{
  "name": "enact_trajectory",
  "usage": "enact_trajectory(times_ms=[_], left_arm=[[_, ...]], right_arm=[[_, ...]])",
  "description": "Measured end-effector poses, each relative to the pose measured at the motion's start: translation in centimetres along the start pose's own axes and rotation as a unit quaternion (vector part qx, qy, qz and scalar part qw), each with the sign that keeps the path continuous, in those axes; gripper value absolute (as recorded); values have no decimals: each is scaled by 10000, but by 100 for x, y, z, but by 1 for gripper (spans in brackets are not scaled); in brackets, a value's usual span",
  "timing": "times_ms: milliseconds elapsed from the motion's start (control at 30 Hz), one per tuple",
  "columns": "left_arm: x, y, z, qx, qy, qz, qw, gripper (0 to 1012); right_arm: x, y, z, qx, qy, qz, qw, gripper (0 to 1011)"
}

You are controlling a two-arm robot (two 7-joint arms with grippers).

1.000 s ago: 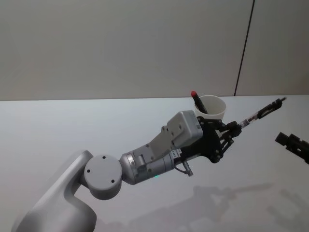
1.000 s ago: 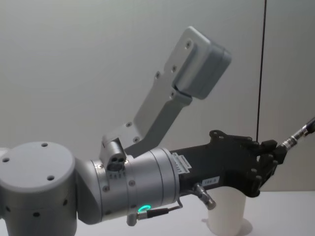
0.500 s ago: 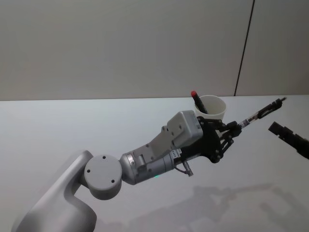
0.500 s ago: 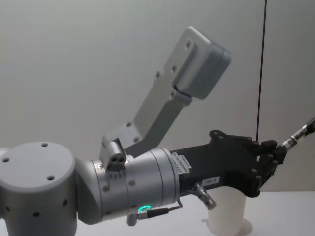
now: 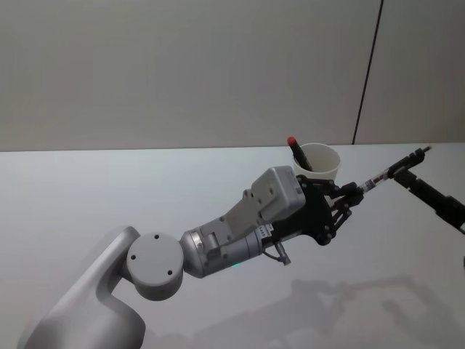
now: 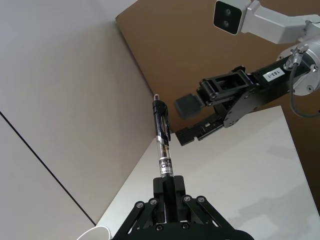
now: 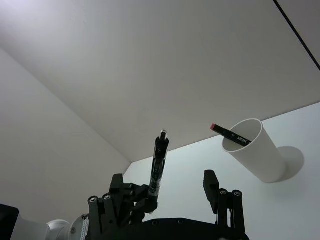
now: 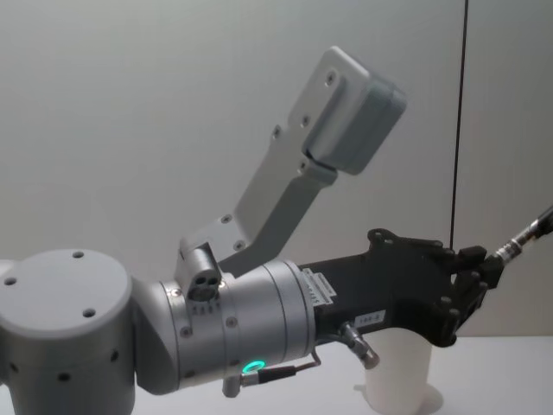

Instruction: Place the pen into the pen holder.

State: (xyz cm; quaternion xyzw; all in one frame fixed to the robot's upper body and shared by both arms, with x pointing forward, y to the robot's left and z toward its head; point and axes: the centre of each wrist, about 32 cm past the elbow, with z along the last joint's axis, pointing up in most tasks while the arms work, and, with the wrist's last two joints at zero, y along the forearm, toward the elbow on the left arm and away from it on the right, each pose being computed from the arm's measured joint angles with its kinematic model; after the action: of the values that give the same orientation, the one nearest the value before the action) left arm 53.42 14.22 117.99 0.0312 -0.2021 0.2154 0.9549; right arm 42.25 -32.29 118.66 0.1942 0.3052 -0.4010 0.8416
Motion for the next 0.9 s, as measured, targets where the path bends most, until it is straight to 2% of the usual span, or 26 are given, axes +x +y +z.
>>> enact_trajectory(times_ms=[333,900], left_arm=[[0,0,0,0,0,0,10000,131],[0,0,0,0,0,0,10000,131]], right_arm=[[-45,85,-39,128,111,9,9999,1001],[-34,192,-121,317,259,-93,9991,1001]])
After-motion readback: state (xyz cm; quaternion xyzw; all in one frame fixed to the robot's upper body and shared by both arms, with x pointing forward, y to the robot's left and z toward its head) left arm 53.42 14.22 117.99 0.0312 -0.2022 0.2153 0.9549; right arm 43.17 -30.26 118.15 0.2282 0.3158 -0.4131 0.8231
